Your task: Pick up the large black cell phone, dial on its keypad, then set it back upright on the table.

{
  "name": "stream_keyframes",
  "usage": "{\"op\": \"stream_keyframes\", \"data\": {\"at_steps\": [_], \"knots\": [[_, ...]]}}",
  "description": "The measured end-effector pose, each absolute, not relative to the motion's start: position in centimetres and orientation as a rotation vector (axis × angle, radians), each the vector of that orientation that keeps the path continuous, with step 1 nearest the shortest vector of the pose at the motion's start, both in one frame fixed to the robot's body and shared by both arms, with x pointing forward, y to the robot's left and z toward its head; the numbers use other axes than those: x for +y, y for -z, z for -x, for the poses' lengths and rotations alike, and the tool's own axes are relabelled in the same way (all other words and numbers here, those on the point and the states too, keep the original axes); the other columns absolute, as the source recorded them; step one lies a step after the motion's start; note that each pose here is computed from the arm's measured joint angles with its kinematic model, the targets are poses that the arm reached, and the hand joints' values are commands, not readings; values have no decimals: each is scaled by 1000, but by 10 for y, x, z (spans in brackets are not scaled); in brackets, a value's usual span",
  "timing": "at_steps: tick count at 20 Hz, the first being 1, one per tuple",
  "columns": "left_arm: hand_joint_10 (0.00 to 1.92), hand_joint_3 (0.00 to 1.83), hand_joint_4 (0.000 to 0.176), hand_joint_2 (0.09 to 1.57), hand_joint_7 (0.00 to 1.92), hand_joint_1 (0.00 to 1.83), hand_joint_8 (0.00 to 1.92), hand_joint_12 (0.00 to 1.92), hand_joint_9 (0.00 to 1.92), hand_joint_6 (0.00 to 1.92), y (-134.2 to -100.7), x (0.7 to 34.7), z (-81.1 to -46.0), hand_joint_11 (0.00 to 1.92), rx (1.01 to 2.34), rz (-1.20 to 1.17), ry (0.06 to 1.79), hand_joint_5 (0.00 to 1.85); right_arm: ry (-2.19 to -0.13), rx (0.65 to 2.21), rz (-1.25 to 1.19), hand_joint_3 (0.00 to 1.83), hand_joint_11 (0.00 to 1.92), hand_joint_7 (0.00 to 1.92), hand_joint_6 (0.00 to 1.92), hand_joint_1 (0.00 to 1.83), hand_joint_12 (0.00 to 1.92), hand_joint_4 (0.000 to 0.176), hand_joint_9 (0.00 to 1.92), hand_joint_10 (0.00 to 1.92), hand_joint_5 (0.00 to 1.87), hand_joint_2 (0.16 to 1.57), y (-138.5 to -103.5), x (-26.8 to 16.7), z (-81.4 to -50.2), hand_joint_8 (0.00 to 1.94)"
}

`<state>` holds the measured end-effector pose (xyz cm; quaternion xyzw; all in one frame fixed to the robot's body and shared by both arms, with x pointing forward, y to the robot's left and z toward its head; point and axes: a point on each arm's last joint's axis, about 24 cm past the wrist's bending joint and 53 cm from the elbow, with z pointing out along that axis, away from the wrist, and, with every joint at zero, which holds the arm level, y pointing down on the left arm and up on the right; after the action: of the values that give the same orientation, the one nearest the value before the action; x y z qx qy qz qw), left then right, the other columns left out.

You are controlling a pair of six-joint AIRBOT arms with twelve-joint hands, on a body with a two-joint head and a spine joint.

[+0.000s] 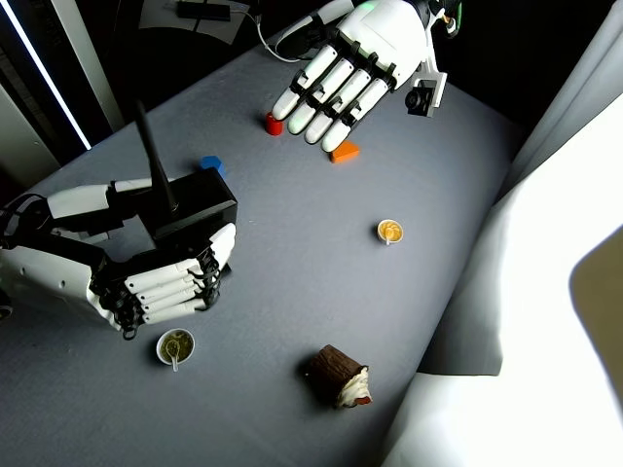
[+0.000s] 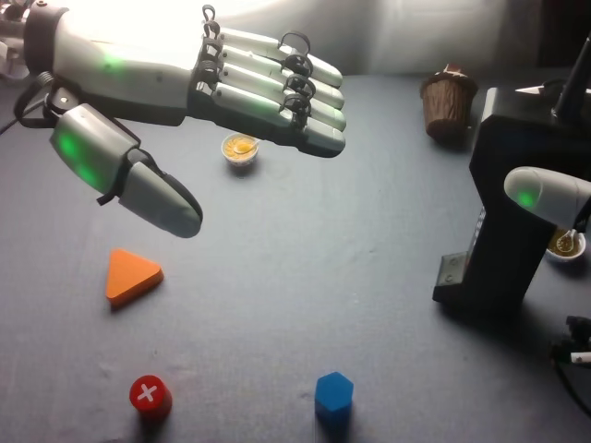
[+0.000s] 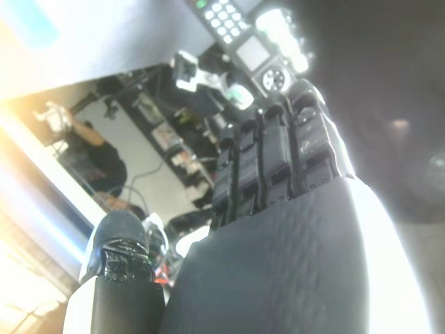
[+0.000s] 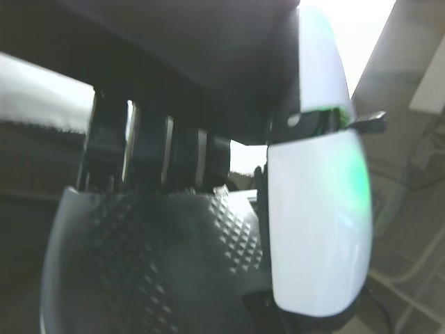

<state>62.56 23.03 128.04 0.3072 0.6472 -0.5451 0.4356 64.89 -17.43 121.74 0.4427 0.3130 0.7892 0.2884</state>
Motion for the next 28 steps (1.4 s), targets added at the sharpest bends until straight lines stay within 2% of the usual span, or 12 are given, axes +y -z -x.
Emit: {"op": "stream_keyframes", "data": {"at_steps": [7, 11, 13, 14, 15, 17, 20, 21, 22, 23, 25, 28], "knots": [[1, 1, 0, 1204, 141, 0, 2, 151, 92, 2, -1270, 232, -633, 0, 1666, -706, 1362, 122, -2103, 838, -1166, 0, 846, 923, 1092, 1487, 1568, 0, 966, 1023, 858, 1116, -1220, -177, -650, 890], [9, 3, 0, 1227, 191, 228, 4, 277, 137, 1, -1271, 235, -635, 0, 1663, -697, 1357, 142, -2125, 837, -1065, 1, 835, 927, 987, 1489, 1606, 0, 970, 1058, 863, 1115, -1238, -180, -643, 947], [22, 0, 0, 1232, 250, 382, 5, 573, 246, 2, -1273, 242, -639, 0, 1666, -676, 1341, 151, -2154, 799, -981, 1, 831, 925, 941, 1490, 1612, 0, 982, 1050, 873, 1113, -1255, -186, -634, 966], [78, 0, 0, 1220, 352, 507, 7, 999, 461, 1, -1274, 245, -640, 66, 1663, -669, 1335, 178, -2154, 783, -975, 1, 838, 916, 936, 1489, 1605, 0, 978, 1060, 880, 1113, -1256, -190, -633, 971], [109, 1, 0, 1222, 412, 575, 10, 1187, 567, 0, -1274, 246, -641, 93, 1662, -665, 1333, 173, -2144, 773, -975, 1, 831, 917, 944, 1489, 1605, 0, 977, 1057, 883, 1113, -1255, -195, -631, 967], [450, 0, 0, 1304, 685, 662, 10, 1406, 776, 0, -1274, 245, -641, 313, 1655, -678, 1326, 172, -2125, 772, -965, 0, 831, 918, 948, 1488, 1600, 0, 956, 1072, 899, 1114, -1256, -200, -631, 954], [1108, 2, 0, 1301, 925, 985, 42, 1622, 765, 0, -1278, 242, -643, 562, 1626, -685, 1318, 196, -2105, 723, -908, 1, 811, 903, 980, 1486, 1627, 0, 935, 1105, 878, 1123, -1269, -220, -623, 980], [1266, 0, 0, 1263, 757, 1225, 1133, 1699, 781, 4, -1279, 240, -644, 611, 1616, -682, 1321, 181, -2096, 724, -906, 1, 816, 898, 1004, 1486, 1622, 0, 935, 1106, 870, 1124, -1269, -223, -623, 975], [1384, 2, 0, 1287, 665, 1263, 1445, 1783, 785, 1, -1279, 236, -646, 627, 1614, -680, 1325, 174, -2085, 720, -898, 0, 819, 892, 1010, 1486, 1616, 0, 932, 1110, 873, 1125, -1272, -228, -623, 976], [1419, 3, 0, 1295, 639, 1269, 1517, 1806, 784, 0, -1277, 231, -647, 631, 1615, -685, 1328, 172, -2080, 716, -893, 0, 820, 891, 1011, 1486, 1615, 0, 931, 1111, 873, 1125, -1275, -231, -621, 977], [1871, 0, 8, 1261, 694, 1299, 1494, 1916, 732, 0, -1274, 225, -648, 715, 1616, -693, 1327, 88, -2078, 699, -882, 0, 805, 909, 998, 1486, 1634, 0, 942, 1101, 878, 1123, -1280, -236, -619, 953], [1921, 11, 27, 1308, 603, 1281, 1653, 1921, 778, 1, -1269, 226, -655, 755, 1626, -674, 1291, 59, -2079, 685, -865, 1, 813, 890, 1024, 1486, 1632, 0, 924, 1126, 856, 1129, -1286, -237, -614, 986]]}}
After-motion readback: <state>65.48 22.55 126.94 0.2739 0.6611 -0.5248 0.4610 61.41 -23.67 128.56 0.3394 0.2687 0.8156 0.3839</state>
